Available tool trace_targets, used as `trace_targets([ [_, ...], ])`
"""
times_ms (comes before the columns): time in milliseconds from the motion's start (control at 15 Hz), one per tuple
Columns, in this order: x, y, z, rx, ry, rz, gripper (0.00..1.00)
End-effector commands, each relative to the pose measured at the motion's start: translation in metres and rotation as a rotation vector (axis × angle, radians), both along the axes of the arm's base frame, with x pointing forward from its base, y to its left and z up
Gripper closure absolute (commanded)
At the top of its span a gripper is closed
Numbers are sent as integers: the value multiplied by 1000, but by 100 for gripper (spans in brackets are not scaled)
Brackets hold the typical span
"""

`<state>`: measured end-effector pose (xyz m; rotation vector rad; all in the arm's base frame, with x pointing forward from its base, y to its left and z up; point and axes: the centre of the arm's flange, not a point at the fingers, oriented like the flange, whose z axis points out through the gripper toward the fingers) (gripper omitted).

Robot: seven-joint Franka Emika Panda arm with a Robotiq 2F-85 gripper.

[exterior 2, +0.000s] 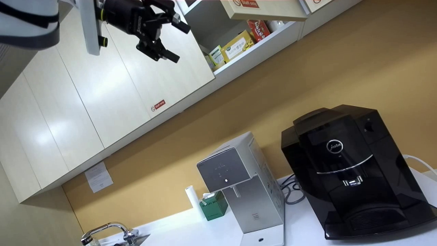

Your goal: Close the open cabinet door

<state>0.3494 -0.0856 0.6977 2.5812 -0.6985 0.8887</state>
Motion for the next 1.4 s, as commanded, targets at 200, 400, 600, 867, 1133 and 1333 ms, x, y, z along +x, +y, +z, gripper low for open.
trace_targets([
  [200, 10, -15, -4, -29, -67, -78, 0],
  [400, 7, -42, -1, -112, -147, -133, 0],
  [600, -4, -61, 10, -226, -247, -100, 0],
  [867, -7, -69, 20, -221, -271, -85, 0],
  [1133, -9, -76, 19, -189, -288, -98, 0],
  [1333, -10, -85, 12, -154, -305, -85, 0],
])
